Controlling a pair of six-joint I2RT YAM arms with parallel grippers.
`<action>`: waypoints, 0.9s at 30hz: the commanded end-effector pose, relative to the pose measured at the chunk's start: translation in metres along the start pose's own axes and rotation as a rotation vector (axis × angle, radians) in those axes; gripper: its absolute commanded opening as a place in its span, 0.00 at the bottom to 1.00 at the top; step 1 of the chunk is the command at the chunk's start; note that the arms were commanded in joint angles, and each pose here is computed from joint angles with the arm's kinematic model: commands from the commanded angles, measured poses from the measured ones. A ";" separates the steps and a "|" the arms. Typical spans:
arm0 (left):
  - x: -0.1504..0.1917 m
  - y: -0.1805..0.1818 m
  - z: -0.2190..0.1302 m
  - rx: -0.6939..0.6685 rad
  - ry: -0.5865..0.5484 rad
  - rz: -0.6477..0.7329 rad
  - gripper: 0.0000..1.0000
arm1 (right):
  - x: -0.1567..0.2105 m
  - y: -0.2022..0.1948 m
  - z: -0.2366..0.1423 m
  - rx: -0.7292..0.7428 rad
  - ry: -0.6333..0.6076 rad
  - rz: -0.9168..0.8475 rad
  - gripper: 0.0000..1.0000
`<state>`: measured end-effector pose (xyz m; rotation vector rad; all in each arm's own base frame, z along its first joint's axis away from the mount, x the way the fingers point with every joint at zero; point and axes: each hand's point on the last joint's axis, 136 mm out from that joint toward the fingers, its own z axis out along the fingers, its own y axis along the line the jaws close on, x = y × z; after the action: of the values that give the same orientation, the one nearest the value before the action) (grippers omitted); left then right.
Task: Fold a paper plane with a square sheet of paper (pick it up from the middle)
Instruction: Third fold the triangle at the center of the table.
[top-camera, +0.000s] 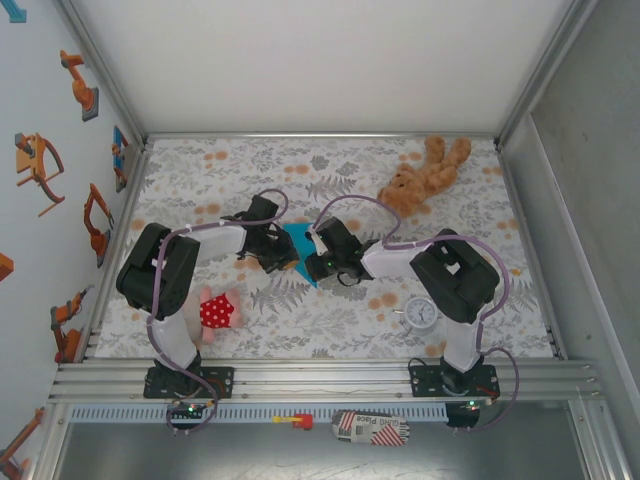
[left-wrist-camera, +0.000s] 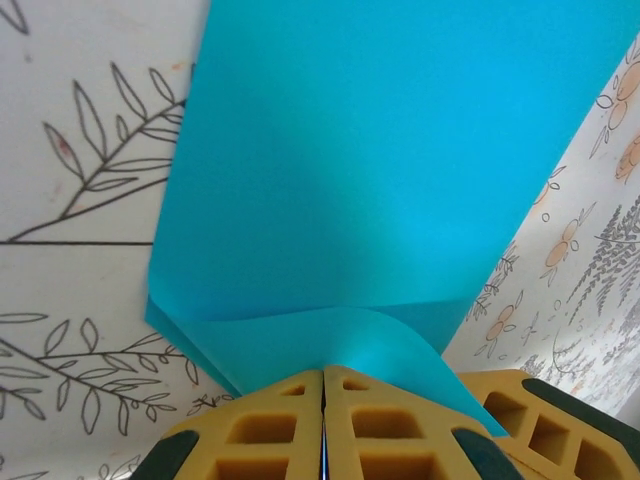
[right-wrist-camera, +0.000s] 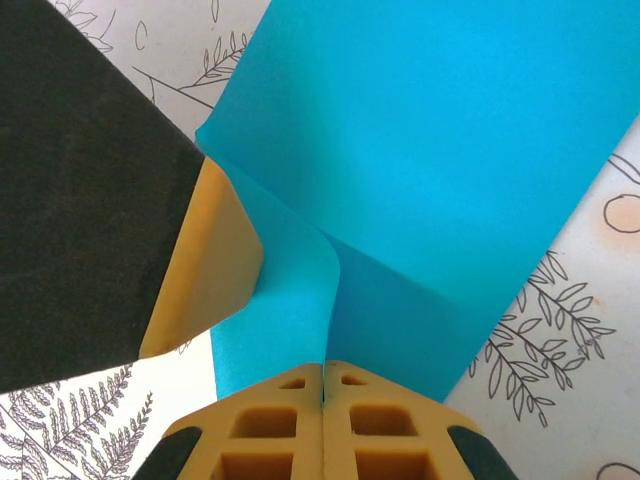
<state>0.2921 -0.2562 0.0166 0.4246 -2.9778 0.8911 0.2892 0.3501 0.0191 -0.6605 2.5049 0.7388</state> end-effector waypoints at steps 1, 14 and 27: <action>0.006 0.013 0.004 -0.050 0.017 -0.033 0.09 | 0.015 -0.013 0.005 0.039 0.064 0.044 0.05; 0.006 0.022 0.010 -0.079 0.028 -0.049 0.09 | 0.013 -0.013 0.003 0.037 0.060 0.061 0.06; 0.010 0.042 0.015 -0.157 0.042 -0.084 0.09 | -0.014 -0.009 -0.040 0.008 -0.053 0.186 0.28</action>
<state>0.2916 -0.2548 0.0112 0.4387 -2.9717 0.8629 0.2956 0.3324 0.0380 -0.4744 2.5492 0.7789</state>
